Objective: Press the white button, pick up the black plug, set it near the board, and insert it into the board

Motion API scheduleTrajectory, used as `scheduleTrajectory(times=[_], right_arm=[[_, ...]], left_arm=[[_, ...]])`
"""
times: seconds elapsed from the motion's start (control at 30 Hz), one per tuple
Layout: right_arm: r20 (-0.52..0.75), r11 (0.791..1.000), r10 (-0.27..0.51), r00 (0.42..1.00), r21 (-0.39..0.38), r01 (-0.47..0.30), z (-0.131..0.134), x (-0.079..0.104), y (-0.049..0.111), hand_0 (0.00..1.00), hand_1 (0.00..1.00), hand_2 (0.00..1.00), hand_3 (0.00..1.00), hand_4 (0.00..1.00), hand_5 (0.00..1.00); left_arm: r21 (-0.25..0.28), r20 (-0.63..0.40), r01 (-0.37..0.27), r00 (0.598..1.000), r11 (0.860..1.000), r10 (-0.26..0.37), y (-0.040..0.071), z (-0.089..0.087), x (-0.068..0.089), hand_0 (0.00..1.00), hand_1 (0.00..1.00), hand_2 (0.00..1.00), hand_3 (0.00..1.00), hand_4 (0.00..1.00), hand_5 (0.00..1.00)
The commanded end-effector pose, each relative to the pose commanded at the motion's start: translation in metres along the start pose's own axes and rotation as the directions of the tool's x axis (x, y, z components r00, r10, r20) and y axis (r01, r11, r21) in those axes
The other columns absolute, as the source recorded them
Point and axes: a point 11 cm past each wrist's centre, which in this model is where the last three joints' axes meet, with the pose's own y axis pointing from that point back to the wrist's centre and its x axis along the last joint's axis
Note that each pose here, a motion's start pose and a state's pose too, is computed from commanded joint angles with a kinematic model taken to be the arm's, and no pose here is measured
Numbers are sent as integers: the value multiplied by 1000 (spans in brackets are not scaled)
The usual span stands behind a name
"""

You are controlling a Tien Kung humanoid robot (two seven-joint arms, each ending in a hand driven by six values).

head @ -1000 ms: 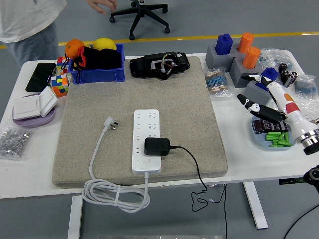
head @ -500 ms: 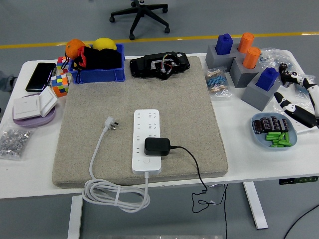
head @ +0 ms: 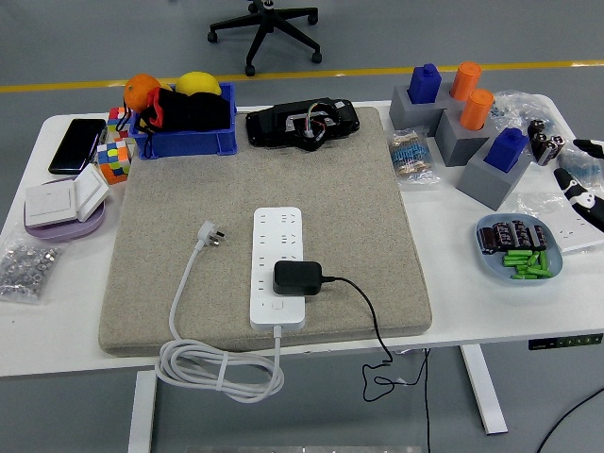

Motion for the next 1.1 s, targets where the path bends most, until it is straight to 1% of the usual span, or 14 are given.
scheduleTrajectory(times=[0.23, 0.37, 0.6, 0.87, 1.1], right_arm=[[25, 1000, 12, 1000, -21, -12, 4, -1, 6, 907, 816, 783, 770, 848, 699], [35, 1000, 19, 999, -26, -18, 5, -1, 8, 892, 812, 778, 766, 848, 700], [29, 999, 22, 999, -30, -22, 7, 3, 11, 883, 809, 772, 758, 852, 696], [40, 999, 42, 998, -35, -40, 8, 6, 13, 872, 802, 761, 754, 853, 693], [35, 999, 41, 999, -36, -39, 8, 6, 13, 867, 797, 758, 752, 852, 691]], left_arm=[[2, 2, 2, 1000, 1000, -2, 0, -1, -1, 473, 498, 500, 585, 566, 262], [12, 5, 0, 1000, 1000, 0, -1, -6, 0, 473, 498, 500, 585, 565, 262], [10, 1, -4, 1000, 1000, 4, -1, -6, 2, 472, 499, 500, 585, 565, 264], [13, 3, -1, 1000, 1000, 1, -1, -7, 0, 473, 496, 500, 585, 565, 265], [27, 3, -1, 1000, 1000, 1, -2, -15, 0, 473, 499, 500, 585, 565, 267]])
